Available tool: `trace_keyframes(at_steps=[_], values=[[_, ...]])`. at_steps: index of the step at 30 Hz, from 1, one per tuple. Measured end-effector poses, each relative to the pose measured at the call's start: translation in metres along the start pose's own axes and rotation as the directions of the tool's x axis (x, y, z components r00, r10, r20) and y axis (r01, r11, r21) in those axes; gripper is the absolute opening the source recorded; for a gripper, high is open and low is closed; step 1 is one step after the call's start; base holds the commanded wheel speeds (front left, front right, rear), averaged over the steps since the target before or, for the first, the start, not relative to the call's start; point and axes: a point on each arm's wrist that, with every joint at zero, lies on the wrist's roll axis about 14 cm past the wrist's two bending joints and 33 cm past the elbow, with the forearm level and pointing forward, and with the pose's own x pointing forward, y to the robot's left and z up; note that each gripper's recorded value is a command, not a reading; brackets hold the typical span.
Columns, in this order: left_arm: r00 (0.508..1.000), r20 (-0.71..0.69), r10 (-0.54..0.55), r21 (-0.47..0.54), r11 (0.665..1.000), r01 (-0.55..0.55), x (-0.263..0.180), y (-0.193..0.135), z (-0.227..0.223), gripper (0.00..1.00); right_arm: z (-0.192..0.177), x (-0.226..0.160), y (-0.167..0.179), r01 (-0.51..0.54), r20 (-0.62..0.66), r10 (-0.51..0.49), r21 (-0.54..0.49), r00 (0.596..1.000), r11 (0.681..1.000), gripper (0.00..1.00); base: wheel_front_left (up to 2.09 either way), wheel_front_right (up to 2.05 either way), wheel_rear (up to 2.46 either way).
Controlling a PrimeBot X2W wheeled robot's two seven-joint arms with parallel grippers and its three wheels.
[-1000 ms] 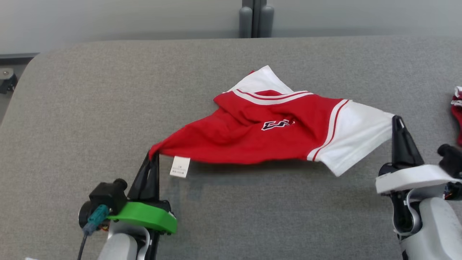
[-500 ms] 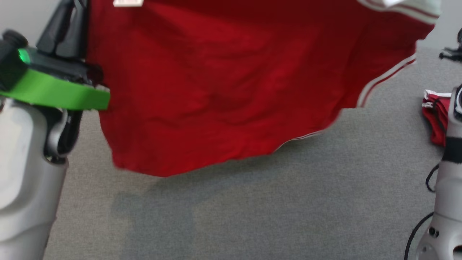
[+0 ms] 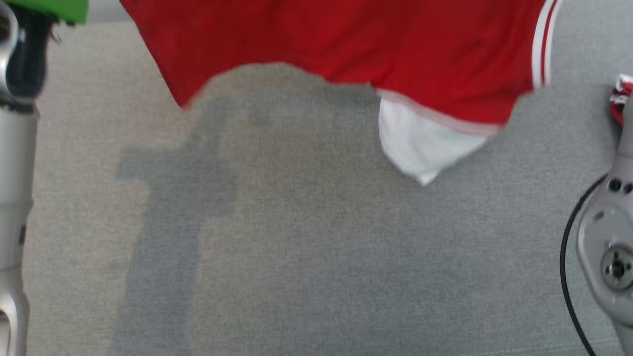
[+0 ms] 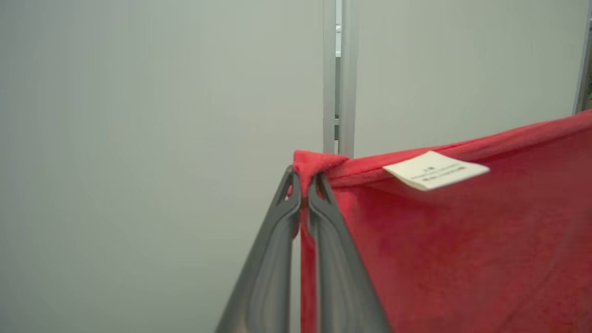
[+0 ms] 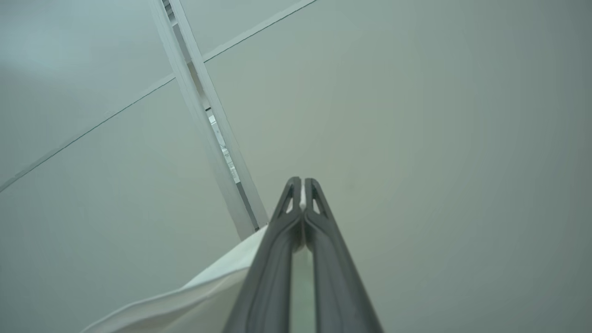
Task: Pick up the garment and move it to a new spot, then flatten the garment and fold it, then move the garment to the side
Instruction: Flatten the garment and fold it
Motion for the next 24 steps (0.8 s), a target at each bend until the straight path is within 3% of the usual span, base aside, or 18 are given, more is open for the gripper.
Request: trace_keyframes(at_steps=[6,12,19,24], values=[[0.993,0.094,0.069,0.049,0.996,-0.073,0.046,0.036,-0.019,0.0,-0.021,0.04,-0.008,0.012,0.116,-0.005,-0.057,0.993,0.998,0.0,0.0,0.0,0.0],[0.992,0.059,0.114,0.021,0.993,-0.116,0.054,0.054,-0.067,0.0,-0.076,0.03,-0.046,0.076,0.039,-0.073,-0.074,0.997,0.994,0.0,0.0,0.0,0.0],[0.97,-0.151,0.188,-0.09,0.975,-0.203,-0.022,0.053,-0.166,0.0,-0.139,-0.052,-0.093,0.169,-0.144,-0.171,-0.029,0.975,0.985,0.0,0.0,0.0,0.0],[0.898,-0.338,0.281,-0.165,0.922,-0.35,-0.121,0.04,-0.224,0.0,-0.168,-0.158,-0.131,0.307,-0.314,-0.295,-0.011,0.902,0.952,0.0,0.0,0.0,0.0]])
